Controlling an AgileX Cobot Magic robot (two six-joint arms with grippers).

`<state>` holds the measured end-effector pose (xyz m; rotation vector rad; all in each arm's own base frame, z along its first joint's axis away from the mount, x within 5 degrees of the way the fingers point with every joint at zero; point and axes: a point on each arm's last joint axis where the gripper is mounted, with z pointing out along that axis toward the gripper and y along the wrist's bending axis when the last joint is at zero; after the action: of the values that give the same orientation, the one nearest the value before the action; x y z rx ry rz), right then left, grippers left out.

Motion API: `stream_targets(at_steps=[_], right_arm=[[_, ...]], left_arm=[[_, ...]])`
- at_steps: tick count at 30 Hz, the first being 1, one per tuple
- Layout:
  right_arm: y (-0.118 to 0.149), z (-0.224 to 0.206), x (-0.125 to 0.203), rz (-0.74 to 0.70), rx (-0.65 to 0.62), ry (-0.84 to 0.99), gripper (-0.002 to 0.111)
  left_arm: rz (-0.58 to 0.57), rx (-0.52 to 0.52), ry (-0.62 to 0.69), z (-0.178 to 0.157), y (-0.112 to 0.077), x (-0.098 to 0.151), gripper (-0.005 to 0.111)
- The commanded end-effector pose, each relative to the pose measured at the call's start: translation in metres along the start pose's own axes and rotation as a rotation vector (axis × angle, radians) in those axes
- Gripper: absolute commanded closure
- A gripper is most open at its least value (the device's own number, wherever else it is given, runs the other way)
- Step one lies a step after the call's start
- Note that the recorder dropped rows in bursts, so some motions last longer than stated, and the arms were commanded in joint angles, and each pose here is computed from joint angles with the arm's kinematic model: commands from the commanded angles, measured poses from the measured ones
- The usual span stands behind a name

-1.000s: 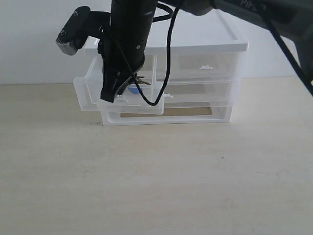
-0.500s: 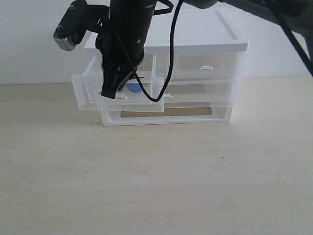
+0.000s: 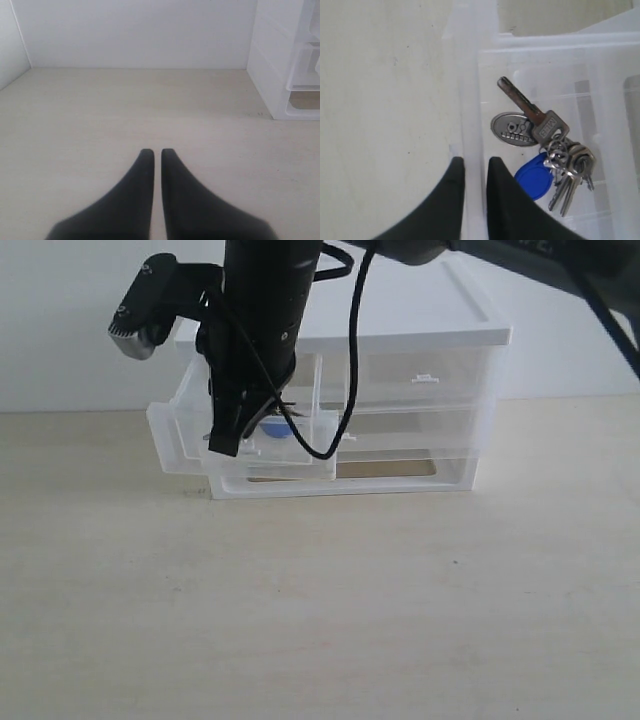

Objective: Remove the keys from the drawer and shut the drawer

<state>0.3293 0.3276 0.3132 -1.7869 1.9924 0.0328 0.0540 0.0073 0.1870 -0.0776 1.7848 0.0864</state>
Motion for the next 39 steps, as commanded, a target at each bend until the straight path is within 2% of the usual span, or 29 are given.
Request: stream_targets(at_steps=[1, 11, 14, 21, 34, 36, 39], right_arm=[[0.014, 0.004, 0.002, -0.026, -0.049, 0.028, 0.108], [0.014, -0.031, 0.0, -0.009, -0.015, -0.035, 0.108], [0.019, -0.035, 0.002, 0.002, -0.042, -0.047, 0.108], [0.031, -0.017, 0.017, -0.015, -0.101, 0.029, 0.108], [0.034, -0.006, 0.026, -0.004, -0.117, 0.081, 0.108], [0.034, -0.003, 0.029, -0.012, -0.106, 0.103, 0.104], [0.033, -0.003, 0.029, -0.007, -0.097, 0.111, 0.084]], left_arm=[[-0.003, -0.001, 0.002, 0.0, 0.0, 0.001, 0.102], [-0.001, -0.002, 0.002, 0.0, 0.0, 0.001, 0.102], [-0.001, -0.002, 0.002, 0.0, 0.0, 0.001, 0.102], [-0.001, -0.002, 0.002, 0.0, 0.0, 0.001, 0.102], [-0.001, -0.002, 0.002, 0.0, 0.0, 0.001, 0.102], [-0.001, -0.002, 0.002, 0.0, 0.0, 0.001, 0.102], [-0.001, -0.002, 0.002, 0.0, 0.0, 0.001, 0.102]])
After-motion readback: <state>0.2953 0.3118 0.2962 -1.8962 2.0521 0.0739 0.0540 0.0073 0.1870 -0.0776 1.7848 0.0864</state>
